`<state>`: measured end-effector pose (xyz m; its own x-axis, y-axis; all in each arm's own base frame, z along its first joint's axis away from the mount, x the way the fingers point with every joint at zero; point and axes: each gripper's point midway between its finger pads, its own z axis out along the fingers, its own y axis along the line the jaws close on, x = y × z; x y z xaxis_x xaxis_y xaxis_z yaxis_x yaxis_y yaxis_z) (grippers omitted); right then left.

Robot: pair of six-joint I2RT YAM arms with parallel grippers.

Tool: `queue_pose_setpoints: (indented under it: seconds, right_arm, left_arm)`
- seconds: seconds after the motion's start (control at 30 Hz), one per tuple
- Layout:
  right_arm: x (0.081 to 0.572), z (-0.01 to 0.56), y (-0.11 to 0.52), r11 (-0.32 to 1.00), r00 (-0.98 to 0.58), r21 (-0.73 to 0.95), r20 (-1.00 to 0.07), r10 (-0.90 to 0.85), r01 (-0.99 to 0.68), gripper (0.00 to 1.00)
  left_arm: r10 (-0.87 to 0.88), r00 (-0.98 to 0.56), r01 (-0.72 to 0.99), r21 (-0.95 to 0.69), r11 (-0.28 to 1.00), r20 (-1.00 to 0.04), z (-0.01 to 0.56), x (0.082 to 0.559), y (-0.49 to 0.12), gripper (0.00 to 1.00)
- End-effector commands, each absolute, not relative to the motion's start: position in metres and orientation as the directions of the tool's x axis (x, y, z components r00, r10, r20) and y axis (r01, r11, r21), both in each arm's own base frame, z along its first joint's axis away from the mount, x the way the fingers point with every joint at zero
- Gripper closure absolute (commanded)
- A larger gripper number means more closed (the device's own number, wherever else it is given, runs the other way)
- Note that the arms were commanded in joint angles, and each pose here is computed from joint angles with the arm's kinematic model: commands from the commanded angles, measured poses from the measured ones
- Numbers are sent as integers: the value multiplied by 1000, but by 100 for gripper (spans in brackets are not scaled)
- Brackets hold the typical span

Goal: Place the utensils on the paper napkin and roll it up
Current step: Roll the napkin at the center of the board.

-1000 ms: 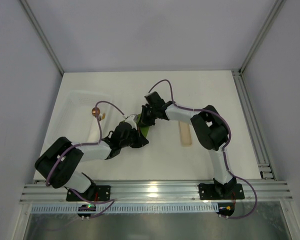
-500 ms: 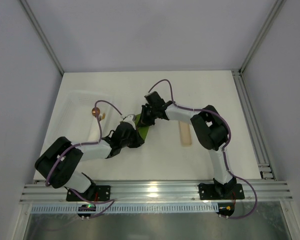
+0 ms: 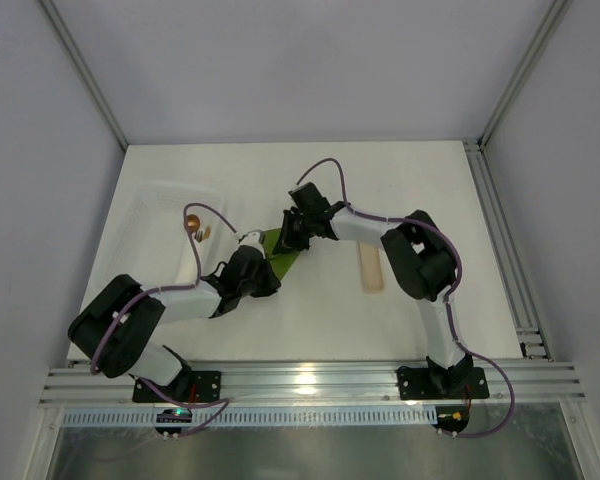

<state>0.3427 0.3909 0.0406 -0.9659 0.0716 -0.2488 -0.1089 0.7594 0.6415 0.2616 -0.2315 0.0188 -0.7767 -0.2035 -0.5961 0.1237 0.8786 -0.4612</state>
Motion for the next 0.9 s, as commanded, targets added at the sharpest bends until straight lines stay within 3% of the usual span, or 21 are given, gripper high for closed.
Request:
queue_pose_setpoints:
  seconds: [0.0,0.23,0.37,0.43,0.6,0.87]
  right_arm:
    - [355,54,399,737,-954,660,-290,70,-147,96]
    - [369,58,397,732,-939,658,-336,74,-178,91]
    - [376,71,395,718,-925,663,-373,73,-211,76]
    - [377,78,395,711,-916,663,-395,65,-236,61]
    - [381,98,392,684,-898,671,-436,51,-287,47]
    - [362,127,375,658,-856,649,-516,14,-381,46]
  left_arm:
    - [-223,-763,103,-456,884,-607,18,266,-226,100]
    - [-236,-768,94,-470,878,-595,14,265,-227,100]
    - [-245,-768,89,-477,874,-591,14,266,-227,100]
    - [-248,-768,87,-480,873,-591,14,266,-227,100]
    - [-262,-773,69,-488,870,-577,12,266,-226,100]
    - [-271,-775,81,-516,853,-570,16,266,-230,100]
